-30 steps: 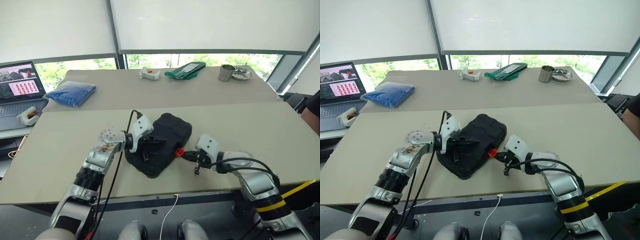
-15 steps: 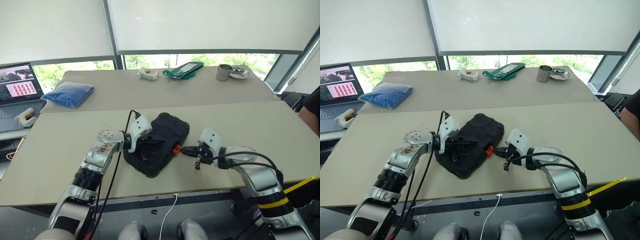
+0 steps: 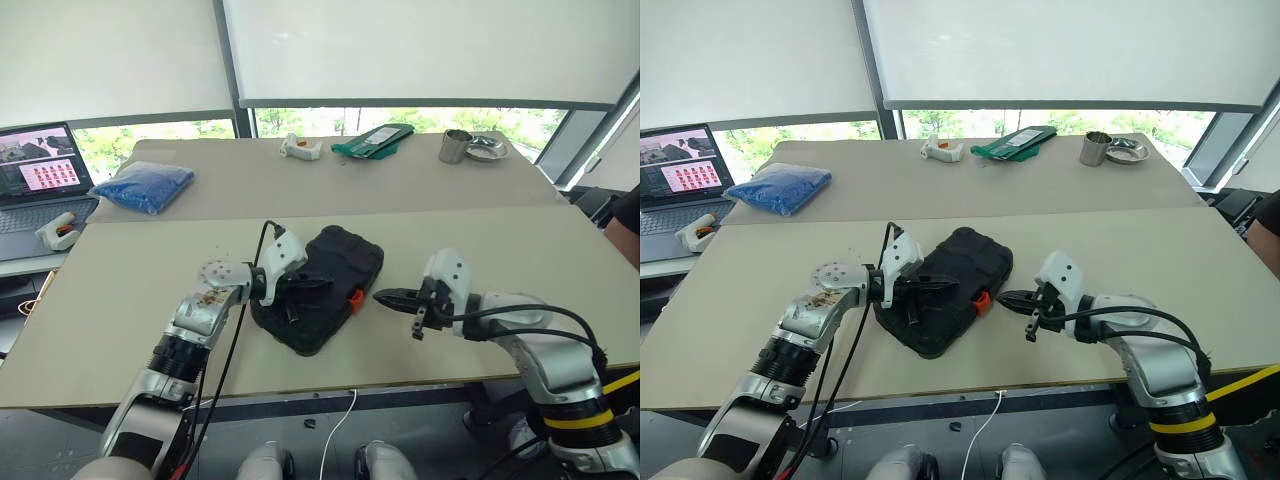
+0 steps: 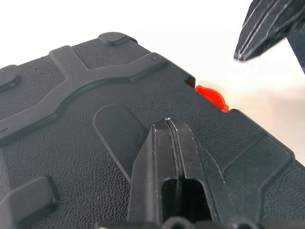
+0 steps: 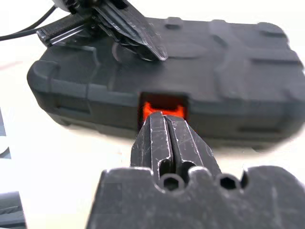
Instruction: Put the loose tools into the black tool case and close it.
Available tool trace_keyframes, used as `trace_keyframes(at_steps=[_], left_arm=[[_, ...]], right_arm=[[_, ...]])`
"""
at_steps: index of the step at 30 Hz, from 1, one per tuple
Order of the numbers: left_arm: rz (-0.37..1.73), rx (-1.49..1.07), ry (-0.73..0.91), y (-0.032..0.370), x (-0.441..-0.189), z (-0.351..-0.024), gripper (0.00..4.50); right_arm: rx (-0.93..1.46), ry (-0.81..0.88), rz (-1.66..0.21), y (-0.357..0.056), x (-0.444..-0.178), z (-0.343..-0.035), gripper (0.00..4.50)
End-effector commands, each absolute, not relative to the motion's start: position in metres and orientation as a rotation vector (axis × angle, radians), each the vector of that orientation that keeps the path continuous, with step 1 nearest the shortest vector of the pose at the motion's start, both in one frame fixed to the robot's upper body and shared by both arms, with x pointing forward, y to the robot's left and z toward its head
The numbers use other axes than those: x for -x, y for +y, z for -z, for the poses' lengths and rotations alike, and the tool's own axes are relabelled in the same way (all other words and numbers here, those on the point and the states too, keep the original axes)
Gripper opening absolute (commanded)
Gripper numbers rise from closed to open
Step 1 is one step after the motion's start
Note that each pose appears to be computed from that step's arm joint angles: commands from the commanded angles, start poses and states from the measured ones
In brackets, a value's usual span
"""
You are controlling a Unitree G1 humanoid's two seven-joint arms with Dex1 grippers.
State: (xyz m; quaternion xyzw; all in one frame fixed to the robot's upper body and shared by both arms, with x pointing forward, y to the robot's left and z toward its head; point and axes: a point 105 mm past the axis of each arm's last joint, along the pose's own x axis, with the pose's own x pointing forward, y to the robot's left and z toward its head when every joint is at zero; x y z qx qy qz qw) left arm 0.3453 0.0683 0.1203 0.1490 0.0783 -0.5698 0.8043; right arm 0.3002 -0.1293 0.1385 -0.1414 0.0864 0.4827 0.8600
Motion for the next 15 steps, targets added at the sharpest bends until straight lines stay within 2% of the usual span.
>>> trace_keyframes(at_steps=[1, 5, 15], left_arm=[[1.205, -0.276, 0.389, 0.082, -0.333, -0.067, 0.0], [1.21, -0.282, 0.389, 0.081, -0.333, -0.068, 0.0], [1.205, -0.288, 0.393, 0.084, -0.334, -0.068, 0.0]], right_arm=[[0.281, 0.249, -0.98, -0.133, -0.299, -0.118, 0.04], [0.271, 0.25, -1.007, -0.119, -0.303, -0.102, 0.04], [0.294, 0.181, -1.055, -0.094, -0.313, -0.112, 0.04]])
